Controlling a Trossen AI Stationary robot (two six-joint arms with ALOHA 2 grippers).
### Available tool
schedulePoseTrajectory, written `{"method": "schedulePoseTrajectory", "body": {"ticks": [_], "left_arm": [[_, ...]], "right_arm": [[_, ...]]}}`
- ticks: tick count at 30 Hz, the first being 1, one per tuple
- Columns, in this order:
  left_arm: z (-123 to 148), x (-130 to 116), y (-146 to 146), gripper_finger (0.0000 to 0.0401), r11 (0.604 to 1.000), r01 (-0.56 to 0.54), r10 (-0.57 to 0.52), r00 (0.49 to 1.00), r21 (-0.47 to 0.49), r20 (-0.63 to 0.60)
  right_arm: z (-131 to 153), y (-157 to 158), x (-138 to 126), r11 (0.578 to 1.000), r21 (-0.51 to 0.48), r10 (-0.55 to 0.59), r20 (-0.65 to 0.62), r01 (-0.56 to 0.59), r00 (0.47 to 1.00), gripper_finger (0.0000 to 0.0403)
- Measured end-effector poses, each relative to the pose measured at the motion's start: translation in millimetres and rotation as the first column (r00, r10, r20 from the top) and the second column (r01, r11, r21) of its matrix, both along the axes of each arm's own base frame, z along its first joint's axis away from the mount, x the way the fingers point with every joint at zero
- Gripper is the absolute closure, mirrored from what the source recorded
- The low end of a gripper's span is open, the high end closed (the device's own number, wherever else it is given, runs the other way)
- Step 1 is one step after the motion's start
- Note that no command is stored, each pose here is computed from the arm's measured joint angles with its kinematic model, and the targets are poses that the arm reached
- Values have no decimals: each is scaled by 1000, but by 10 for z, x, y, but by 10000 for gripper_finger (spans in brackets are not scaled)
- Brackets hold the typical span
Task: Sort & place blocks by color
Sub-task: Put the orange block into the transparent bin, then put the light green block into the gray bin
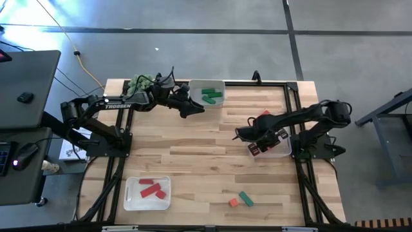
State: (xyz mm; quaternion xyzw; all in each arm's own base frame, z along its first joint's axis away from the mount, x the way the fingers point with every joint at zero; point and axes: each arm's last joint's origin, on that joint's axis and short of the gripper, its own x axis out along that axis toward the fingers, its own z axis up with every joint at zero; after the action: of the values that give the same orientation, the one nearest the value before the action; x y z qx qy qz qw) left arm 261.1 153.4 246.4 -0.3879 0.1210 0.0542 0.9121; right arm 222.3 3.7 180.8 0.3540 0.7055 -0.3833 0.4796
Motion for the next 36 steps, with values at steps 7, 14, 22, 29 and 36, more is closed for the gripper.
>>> {"method": "schedulePoseTrajectory", "body": {"ticks": [7,14,22,29,36], "left_arm": [[0,0,0,190,1000,1,-1,1000,2,0],[-1,0,0,190,1000,1,-1,1000,2,-1],[-3,-1,-1,190,1000,1,-1,1000,1,-3],[-3,-1,-1,190,1000,1,-1,1000,0,-3],[-12,-3,-2,190,1000,1,-1,1000,-5,-12]], "right_arm": [[-17,-6,18,1000,-13,24,11,-23,1000,262],[-15,-6,12,997,-2,72,11,-72,997,220],[-8,-3,-10,998,12,68,-12,-68,998,193],[177,-18,18,997,-50,49,-59,-52,997,198],[502,53,221,991,-121,63,63,-55,996,199]]}}
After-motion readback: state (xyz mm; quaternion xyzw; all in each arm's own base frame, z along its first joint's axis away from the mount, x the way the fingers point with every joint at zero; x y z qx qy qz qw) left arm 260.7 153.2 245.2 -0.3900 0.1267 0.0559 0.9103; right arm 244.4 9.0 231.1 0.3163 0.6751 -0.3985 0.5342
